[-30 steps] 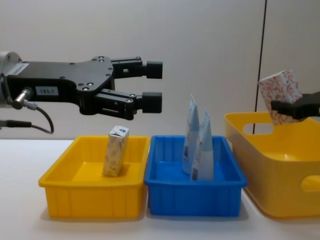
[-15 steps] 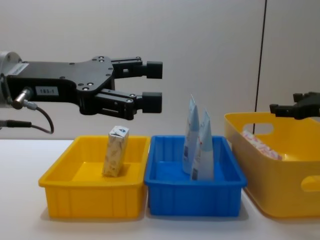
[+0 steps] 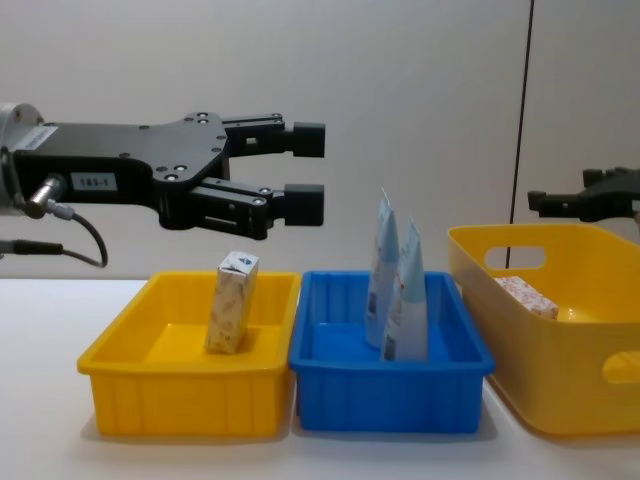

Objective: Bimanual collaborative sorting of washing and personal care products

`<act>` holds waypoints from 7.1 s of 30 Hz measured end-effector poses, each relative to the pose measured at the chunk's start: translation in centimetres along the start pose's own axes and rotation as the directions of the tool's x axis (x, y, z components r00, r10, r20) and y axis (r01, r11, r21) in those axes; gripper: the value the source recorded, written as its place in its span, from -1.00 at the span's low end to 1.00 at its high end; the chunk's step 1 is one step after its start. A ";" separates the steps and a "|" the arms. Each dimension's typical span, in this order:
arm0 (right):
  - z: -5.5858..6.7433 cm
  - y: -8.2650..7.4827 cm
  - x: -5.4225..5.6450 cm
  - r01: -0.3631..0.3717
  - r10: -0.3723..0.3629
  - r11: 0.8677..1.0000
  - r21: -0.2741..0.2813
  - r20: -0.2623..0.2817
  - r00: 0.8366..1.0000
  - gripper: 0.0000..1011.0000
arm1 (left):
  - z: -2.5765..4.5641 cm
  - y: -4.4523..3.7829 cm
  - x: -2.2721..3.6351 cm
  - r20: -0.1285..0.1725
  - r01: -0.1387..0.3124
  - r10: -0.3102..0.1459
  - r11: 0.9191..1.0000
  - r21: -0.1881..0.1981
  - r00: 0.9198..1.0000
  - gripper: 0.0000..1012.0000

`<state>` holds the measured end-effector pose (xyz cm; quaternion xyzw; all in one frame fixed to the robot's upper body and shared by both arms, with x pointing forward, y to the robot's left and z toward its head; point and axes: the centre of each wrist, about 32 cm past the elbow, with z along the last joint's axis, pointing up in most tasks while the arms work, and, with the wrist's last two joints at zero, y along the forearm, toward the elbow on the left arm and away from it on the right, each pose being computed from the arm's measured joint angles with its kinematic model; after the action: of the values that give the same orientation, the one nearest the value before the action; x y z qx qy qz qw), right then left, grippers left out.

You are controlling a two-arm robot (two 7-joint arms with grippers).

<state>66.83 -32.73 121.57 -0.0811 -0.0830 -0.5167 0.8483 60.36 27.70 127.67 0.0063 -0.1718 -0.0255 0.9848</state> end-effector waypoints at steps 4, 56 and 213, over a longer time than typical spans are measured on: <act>0.4 -0.5 -0.6 -0.011 0.011 1.000 0.017 -0.019 1.000 0.99 | 0.00 -0.01 0.00 0.000 0.000 0.000 1.000 0.000 1.000 0.98; 3.6 -11.2 -18.3 0.050 -0.048 0.999 0.010 -0.143 0.989 0.99 | 0.00 0.00 0.00 0.000 0.000 0.000 1.000 0.000 1.000 0.98; 4.0 -7.7 -11.1 0.200 -0.203 0.979 0.048 0.057 0.978 -0.97 | 0.00 0.00 0.00 0.000 0.000 0.000 1.000 0.000 1.000 0.98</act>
<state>54.70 -25.79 123.38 -0.0700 -0.1277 -0.5955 0.7901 60.36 27.70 127.66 0.0063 -0.1718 -0.0256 0.9848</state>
